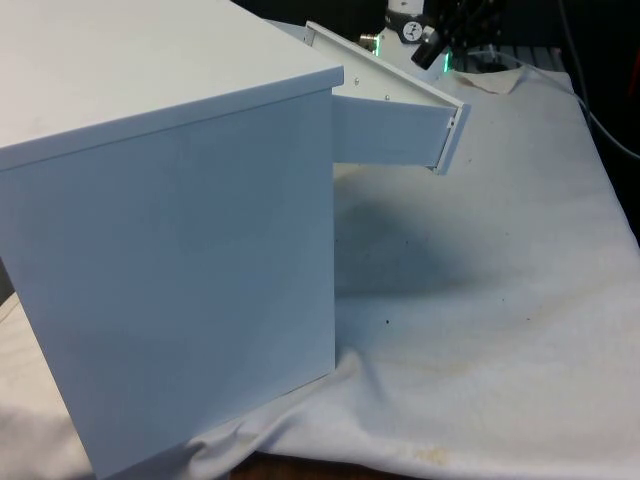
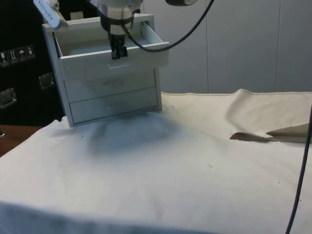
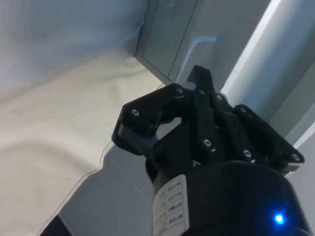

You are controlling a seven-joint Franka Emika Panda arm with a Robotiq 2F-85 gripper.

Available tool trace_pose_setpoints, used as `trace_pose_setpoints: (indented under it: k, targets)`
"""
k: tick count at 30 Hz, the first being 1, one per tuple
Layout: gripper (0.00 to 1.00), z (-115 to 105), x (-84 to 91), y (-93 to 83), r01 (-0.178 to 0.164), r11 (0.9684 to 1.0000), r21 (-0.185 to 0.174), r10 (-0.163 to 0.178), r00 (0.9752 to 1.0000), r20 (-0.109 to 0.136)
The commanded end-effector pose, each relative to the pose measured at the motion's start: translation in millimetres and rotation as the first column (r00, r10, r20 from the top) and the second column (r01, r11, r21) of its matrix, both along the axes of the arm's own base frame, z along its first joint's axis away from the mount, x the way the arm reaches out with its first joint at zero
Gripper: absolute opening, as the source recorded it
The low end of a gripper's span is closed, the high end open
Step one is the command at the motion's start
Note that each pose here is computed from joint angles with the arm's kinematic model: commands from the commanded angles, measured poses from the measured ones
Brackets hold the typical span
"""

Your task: Open the drawer, then close it.

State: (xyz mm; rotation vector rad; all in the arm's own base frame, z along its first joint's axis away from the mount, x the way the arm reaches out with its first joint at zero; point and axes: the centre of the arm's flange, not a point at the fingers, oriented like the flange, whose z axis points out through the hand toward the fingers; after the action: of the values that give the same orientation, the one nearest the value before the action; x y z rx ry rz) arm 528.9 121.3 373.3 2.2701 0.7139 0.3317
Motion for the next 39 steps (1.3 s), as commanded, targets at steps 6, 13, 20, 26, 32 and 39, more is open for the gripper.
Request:
trace_pose_setpoints:
  k: [6,13,20,26,32,39]
  targets:
    - [0.0,-18.7,0.8,-6.2,0.007,0.9998,-0.019,-0.007,0.9997,0.024]
    - [0.0,-30.8,4.6,-14.1,0.018,0.9995,-0.025,-0.017,0.9994,0.03]
    - [0.0,-30.2,9.0,-23.9,0.034,0.9987,-0.037,-0.032,0.9986,0.041]
    - [0.0,-29.3,14.7,-32.9,0.044,0.9974,-0.057,-0.041,0.9975,0.057]
    - [0.0,-25.3,18.7,-39.0,0.052,0.9962,-0.069,-0.047,0.9967,0.066]
    - [0.0,-11.6,21.4,-43.8,0.064,0.995,-0.077,-0.059,0.9955,0.074]
